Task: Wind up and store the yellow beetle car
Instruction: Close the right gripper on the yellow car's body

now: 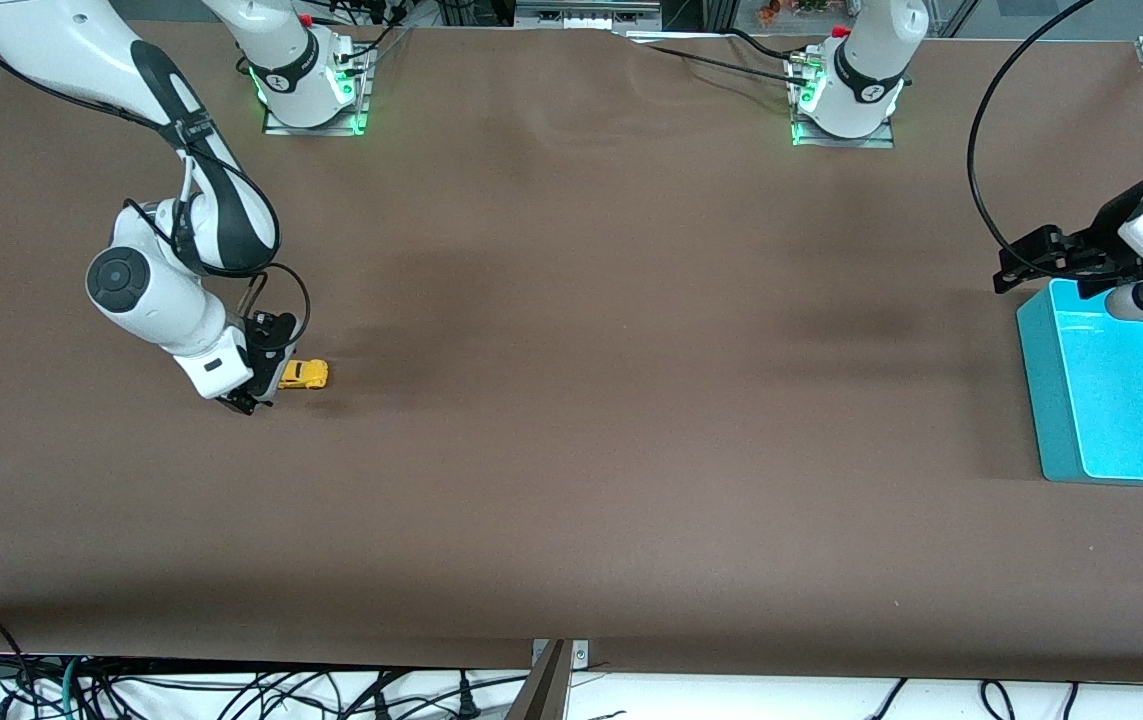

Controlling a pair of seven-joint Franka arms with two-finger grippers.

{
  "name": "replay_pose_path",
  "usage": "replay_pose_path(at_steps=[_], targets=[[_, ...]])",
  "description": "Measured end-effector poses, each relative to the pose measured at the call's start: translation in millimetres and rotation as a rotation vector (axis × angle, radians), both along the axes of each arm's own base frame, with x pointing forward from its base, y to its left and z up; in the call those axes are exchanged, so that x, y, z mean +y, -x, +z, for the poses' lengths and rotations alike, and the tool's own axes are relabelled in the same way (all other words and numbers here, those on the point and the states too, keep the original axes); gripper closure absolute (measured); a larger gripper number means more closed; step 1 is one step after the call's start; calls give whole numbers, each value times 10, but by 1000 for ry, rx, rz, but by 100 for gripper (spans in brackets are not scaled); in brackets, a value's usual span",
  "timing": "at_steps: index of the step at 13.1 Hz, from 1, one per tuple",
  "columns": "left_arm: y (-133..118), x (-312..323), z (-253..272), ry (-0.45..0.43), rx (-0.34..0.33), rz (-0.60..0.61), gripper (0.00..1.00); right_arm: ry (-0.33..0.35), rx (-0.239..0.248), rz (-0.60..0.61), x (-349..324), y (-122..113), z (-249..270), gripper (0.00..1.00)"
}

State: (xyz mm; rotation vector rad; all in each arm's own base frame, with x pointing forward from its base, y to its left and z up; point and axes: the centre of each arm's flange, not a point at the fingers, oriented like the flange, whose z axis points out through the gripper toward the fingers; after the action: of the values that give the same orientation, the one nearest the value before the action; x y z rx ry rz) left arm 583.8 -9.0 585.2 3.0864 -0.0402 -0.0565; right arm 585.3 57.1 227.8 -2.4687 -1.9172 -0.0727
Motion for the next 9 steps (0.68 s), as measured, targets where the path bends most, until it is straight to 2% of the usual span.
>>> replay_pose_path(at_steps=[3,7,9], targets=[[0,0,0,0,0,0,0,-13,-21,3,14,98,-199,4],[0,0,0,0,0,0,0,-17,-20,9,-59,176,-314,4],[0,0,0,0,0,0,0,-17,-20,8,-84,177,-324,8]])
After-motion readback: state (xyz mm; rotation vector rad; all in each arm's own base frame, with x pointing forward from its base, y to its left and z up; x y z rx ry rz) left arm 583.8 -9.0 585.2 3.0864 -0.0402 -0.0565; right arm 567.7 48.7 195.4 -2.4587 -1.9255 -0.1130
